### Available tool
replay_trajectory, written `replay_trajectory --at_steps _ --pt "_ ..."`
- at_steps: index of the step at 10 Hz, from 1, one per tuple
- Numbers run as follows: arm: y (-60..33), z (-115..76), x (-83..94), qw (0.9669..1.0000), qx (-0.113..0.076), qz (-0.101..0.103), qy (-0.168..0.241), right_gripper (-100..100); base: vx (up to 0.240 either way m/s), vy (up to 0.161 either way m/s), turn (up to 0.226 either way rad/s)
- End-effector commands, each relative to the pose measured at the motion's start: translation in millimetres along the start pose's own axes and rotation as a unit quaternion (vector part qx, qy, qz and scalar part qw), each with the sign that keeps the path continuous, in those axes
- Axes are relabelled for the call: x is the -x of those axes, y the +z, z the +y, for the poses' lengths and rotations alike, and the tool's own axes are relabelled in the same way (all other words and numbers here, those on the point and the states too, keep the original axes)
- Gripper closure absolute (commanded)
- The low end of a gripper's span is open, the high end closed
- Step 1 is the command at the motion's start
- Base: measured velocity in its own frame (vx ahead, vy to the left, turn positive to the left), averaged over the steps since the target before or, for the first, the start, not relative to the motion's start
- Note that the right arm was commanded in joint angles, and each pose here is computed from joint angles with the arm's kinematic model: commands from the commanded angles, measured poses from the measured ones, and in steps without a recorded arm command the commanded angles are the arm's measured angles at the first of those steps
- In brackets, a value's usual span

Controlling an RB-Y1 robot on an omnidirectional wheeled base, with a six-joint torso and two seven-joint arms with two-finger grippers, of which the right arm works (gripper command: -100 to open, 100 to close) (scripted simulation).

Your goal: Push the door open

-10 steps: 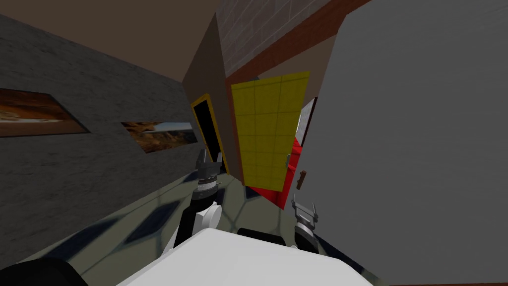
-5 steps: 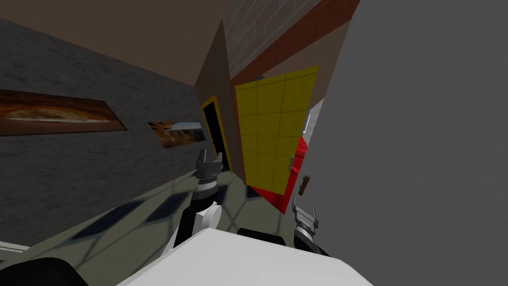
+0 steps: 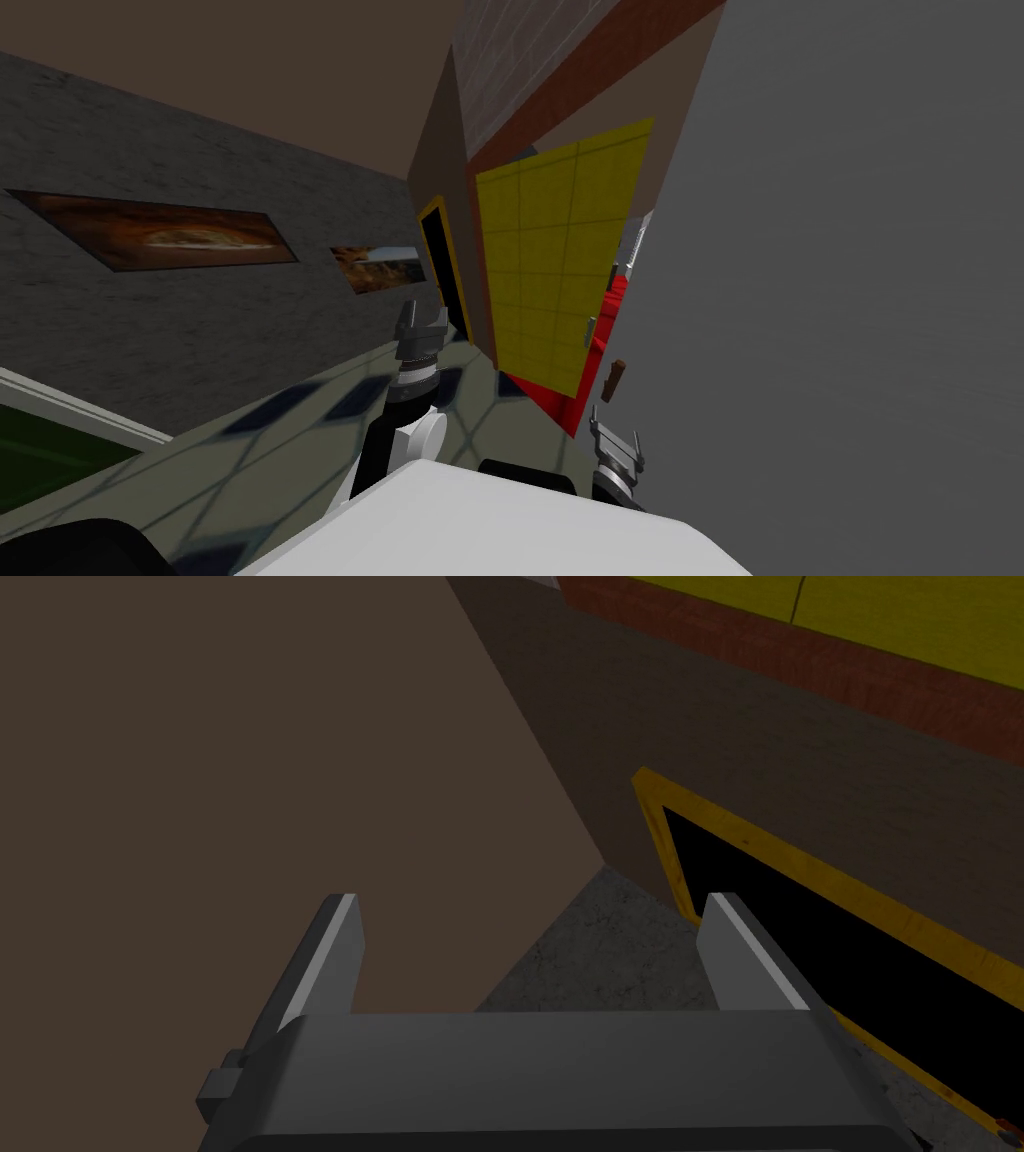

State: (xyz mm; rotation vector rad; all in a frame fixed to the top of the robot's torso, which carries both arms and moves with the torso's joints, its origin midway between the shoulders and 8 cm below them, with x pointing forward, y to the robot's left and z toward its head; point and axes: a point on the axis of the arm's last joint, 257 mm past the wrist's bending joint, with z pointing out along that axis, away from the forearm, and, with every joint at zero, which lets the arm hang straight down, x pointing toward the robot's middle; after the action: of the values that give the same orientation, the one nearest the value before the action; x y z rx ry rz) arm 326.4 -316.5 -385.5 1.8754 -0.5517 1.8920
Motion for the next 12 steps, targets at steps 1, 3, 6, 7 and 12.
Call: replay_trajectory --at_steps 1,3,6,7,12 --pt "2.6 3.9 1.1 1.0 0.001 0.0 -0.001 -100 0.079 -0.061 0.014" --pt "4.7 7.2 2.2 1.0 0.002 0.0 -0.001 -100 0.159 -0.091 0.024" --pt "7.4 11.2 3.8 1.0 0.005 -0.001 0.0 -100 0.149 -0.106 0.016" --pt "8.5 12.8 4.7 1.0 0.006 -0.001 0.0 -100 0.159 -0.107 0.018" --pt "9.9 14.6 5.7 1.0 0.008 -0.002 0.001 100 0.067 -0.046 0.011"
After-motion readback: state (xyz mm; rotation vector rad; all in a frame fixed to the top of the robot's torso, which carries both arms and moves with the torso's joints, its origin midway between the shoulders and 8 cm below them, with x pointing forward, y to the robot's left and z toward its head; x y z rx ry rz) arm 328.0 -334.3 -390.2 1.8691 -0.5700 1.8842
